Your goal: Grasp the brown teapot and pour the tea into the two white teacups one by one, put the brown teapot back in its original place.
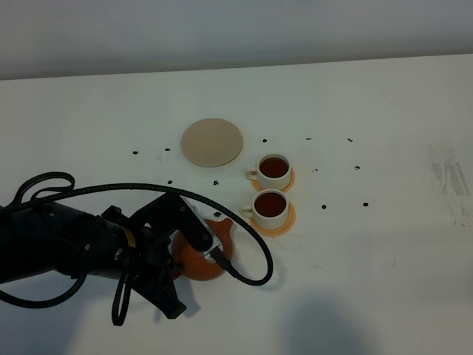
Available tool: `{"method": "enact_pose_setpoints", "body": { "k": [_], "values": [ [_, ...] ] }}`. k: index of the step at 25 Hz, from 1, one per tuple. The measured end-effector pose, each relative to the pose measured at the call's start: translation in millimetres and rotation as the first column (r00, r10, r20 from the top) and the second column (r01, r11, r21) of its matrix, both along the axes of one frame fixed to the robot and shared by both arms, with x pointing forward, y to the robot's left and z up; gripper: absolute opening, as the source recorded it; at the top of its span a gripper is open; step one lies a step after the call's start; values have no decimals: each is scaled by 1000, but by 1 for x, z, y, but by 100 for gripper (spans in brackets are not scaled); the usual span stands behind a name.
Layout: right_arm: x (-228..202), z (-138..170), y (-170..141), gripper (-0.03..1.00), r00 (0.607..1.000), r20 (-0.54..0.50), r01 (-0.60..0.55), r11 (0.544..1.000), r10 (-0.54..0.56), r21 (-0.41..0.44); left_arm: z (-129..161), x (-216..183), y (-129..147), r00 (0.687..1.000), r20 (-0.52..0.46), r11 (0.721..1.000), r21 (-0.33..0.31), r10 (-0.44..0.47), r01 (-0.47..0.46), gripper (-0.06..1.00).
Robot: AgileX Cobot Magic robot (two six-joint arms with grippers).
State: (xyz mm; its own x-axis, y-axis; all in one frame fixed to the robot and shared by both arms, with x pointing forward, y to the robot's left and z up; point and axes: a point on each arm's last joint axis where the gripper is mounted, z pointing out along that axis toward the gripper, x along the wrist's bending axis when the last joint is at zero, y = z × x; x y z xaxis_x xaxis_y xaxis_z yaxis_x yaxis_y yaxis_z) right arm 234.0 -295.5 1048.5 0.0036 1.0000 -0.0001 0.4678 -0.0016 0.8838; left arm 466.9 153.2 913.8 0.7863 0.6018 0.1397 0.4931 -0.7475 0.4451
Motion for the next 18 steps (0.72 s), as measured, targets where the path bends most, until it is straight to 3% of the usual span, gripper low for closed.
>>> {"method": "enact_pose_setpoints", "body": {
  "k": [4, 10, 18],
  "values": [
    [0, 0, 0, 51, 1000, 0, 0, 1000, 0, 0, 17, -2, 0, 1000, 25, 1000, -31, 5, -4, 10],
    [0, 0, 0, 51, 1000, 0, 0, 1000, 0, 0, 70, -8, 9, 987, 159, 992, -124, 26, -6, 10],
    [0, 0, 0, 51, 1000, 0, 0, 1000, 0, 0, 104, 32, 34, 968, 168, 974, -161, 187, -160, 10]
  ]
}}
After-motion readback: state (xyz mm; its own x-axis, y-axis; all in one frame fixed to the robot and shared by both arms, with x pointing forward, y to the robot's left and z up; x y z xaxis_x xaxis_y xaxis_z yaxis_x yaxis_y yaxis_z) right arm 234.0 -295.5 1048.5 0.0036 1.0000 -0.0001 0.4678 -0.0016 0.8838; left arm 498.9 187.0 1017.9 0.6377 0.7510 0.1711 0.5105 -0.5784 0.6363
